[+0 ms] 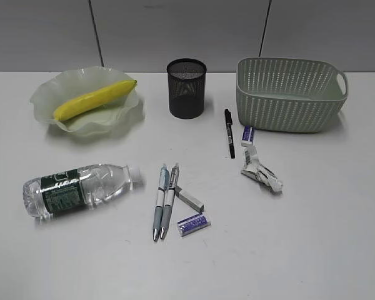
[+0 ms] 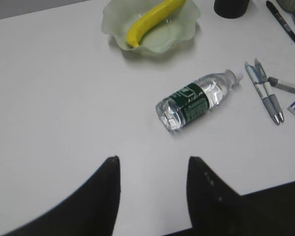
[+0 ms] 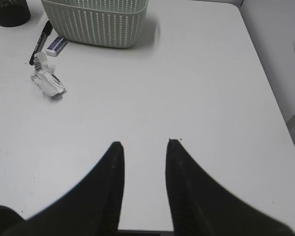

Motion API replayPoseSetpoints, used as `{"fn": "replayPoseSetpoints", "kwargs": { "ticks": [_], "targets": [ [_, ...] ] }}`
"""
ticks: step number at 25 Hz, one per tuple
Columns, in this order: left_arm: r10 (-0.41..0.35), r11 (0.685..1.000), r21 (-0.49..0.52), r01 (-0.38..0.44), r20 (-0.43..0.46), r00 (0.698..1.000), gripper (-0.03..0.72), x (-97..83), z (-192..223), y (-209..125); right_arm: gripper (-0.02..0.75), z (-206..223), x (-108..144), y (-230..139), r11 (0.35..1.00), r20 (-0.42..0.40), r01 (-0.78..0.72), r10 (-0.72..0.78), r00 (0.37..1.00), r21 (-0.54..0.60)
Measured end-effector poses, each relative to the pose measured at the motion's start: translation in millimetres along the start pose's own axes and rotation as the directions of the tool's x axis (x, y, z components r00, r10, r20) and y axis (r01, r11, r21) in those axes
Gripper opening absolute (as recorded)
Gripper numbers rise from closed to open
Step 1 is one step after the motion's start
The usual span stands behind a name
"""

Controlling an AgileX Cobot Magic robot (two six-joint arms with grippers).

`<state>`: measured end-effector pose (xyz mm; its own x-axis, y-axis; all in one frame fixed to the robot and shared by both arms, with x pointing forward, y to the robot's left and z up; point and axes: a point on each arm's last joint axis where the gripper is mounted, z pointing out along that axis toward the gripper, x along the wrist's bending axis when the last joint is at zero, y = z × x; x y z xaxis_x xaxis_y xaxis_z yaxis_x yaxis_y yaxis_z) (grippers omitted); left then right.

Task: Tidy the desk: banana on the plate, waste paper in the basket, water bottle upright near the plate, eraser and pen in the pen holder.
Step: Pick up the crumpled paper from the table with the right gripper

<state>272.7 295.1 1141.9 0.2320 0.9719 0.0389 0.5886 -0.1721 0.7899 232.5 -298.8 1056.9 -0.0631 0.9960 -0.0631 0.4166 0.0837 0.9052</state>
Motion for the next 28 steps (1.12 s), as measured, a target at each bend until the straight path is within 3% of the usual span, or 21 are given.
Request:
{"fn": "replayPoseSetpoints", "kwargs": {
  "ticks": [5,9,14,22,28],
  "targets": [
    [-0.006,0.998,-0.068,0.007,0.012,1.0,0.331,-3.9,11.7,-63.8,0.244,0.0,0.7,0.1,1.0,-0.008,-0.005,0.005,1.0,-0.001],
    [-0.011,0.987,-0.162,0.015,0.027,1.0,0.331,-6.3,12.0,-87.1,0.244,-0.9,5.1,8.6,0.999,-0.059,0.017,-0.019,0.998,-0.037],
    [-0.012,0.975,-0.222,0.017,0.026,1.0,0.331,-6.5,13.0,-90.0,0.244,25.7,10.7,43.2,0.978,-0.171,0.201,-0.189,0.967,0.053],
    [-0.012,0.974,-0.227,0.018,0.027,1.0,0.326,-6.6,13.2,-89.6,0.308,110.1,20.9,106.0,0.938,-0.348,0.293,-0.215,0.912,0.187],
    [-0.012,0.974,-0.227,0.018,0.027,1.0,0.325,-6.6,13.2,-89.6,0.363,183.9,56.0,127.2,0.861,-0.511,0.42,-0.233,0.827,0.288]
  ]
}}
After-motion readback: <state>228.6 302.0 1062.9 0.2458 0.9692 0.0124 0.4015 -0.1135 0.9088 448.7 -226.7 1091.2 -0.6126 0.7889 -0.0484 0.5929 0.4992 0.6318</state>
